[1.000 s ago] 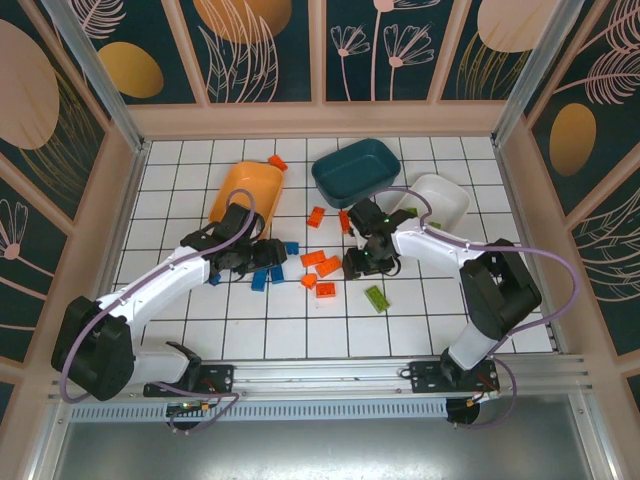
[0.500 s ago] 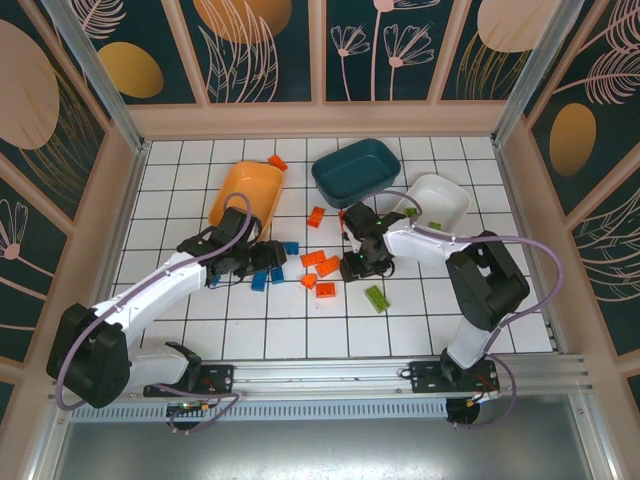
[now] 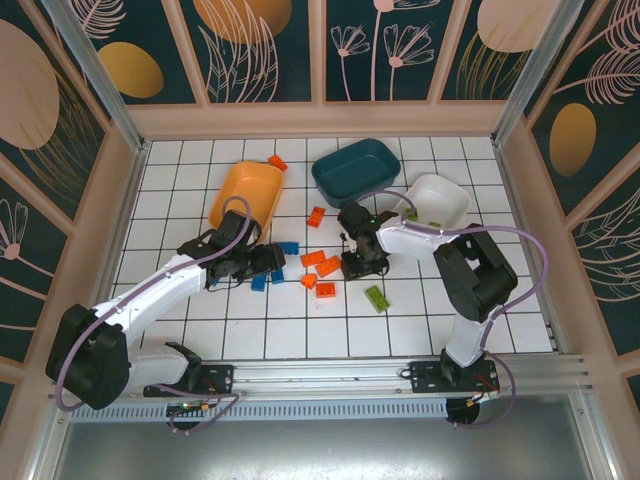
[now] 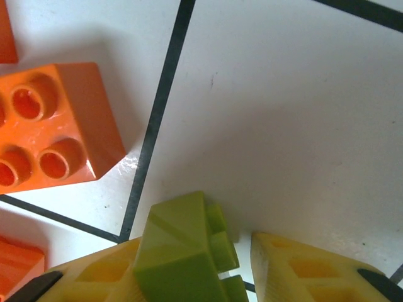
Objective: Sort the legos into containers by color
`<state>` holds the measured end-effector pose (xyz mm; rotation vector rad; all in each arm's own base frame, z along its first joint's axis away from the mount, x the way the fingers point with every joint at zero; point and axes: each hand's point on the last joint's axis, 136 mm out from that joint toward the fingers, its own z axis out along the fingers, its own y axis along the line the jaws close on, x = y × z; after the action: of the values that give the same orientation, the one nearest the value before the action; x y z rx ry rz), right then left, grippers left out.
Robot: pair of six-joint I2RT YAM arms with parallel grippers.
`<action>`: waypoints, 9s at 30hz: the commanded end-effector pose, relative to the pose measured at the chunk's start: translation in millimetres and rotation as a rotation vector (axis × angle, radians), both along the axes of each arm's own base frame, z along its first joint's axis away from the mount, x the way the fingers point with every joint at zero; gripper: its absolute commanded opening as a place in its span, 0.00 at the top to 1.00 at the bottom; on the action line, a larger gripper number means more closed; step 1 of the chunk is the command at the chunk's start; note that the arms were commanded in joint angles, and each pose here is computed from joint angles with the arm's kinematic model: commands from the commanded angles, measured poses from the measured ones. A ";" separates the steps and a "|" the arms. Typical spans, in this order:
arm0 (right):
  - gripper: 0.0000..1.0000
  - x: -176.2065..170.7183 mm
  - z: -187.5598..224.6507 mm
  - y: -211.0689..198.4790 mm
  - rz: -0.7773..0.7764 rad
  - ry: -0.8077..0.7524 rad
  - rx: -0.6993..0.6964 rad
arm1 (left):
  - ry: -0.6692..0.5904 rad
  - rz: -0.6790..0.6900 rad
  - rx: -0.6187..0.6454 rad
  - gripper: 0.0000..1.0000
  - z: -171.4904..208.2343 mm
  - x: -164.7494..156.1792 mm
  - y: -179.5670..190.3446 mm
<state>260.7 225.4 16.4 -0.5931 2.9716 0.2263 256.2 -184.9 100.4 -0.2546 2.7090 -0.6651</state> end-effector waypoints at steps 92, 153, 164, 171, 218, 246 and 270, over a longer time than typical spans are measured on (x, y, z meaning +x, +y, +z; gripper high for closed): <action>0.43 95.6 131.4 -58.9 -0.566 -0.231 0.396 | -0.240 0.273 -0.110 0.09 8.9 387.6 -30.2; 0.50 75.0 212.8 -64.0 -0.636 -0.439 0.678 | 0.115 0.427 0.143 0.90 -100.3 289.1 -20.5; 0.50 54.9 213.7 -63.8 -0.618 -0.448 0.704 | 0.143 0.309 0.200 0.91 -86.0 182.3 -42.3; 0.50 43.2 213.1 -59.8 -0.585 -0.431 0.710 | 0.052 0.231 0.224 0.64 -53.1 141.9 -36.8; 0.49 16.1 190.6 -52.0 -0.566 -0.373 0.738 | 0.189 0.189 0.364 0.64 -100.2 139.4 -17.7; 0.49 33.2 136.4 -12.8 -0.482 -0.159 0.501 | -0.053 0.169 0.569 0.63 40.1 153.6 80.1; 0.44 36.3 79.7 44.5 -0.338 -0.059 0.228 | -0.036 0.208 0.511 0.29 19.5 164.6 107.2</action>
<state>301.3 283.7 80.6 -0.1633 2.8988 0.5099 413.3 -73.3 72.4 -0.3675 2.7587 0.1816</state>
